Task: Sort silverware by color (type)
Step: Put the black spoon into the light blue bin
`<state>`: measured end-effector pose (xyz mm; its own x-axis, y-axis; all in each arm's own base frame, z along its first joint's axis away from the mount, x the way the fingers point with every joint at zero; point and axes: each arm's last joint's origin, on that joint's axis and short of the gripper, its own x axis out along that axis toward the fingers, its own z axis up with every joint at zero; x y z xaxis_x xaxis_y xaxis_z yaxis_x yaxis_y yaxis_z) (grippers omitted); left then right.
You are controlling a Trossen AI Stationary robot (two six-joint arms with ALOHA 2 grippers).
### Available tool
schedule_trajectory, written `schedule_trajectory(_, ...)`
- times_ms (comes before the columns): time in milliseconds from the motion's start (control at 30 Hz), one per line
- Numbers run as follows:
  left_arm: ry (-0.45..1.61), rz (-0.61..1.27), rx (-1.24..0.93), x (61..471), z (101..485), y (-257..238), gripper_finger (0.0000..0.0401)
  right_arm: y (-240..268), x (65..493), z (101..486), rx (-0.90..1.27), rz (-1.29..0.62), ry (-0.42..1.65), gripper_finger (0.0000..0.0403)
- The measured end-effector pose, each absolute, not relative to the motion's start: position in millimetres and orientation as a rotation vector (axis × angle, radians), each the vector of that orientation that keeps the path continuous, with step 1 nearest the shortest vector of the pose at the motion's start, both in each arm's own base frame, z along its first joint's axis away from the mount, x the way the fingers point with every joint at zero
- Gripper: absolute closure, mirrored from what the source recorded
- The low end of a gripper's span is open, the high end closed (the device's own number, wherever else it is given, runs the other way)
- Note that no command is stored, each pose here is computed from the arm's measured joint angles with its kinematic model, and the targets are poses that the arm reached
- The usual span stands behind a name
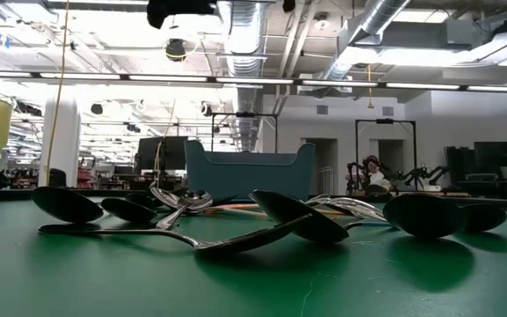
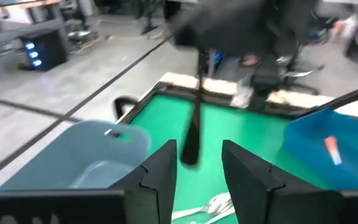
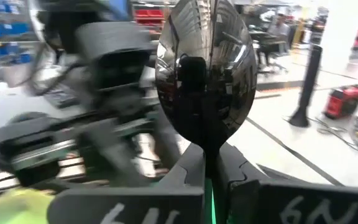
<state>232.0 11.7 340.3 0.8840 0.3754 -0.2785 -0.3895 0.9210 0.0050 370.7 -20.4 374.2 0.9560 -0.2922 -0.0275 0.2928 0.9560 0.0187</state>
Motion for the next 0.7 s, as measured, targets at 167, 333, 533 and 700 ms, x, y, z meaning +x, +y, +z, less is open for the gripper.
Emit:
schedule_trajectory(167,0.309,0.432,-0.046,229,338,14,0.0281,-57,367,370,0.022,-0.395,0.065,0.0392)
schedule_trajectory(333,0.291,0.417,-0.051,224,343,26,0.0281,-97,370,352,0.030,-0.432,0.144,0.0392)
schedule_trajectory(533,0.203,0.447,-0.033,204,359,54,0.0280,-142,383,321,0.060,-0.428,0.230,0.0392)
schedule_trajectory(700,0.095,0.555,0.025,185,375,75,0.0280,-175,400,307,0.062,-0.407,0.341,0.0392)
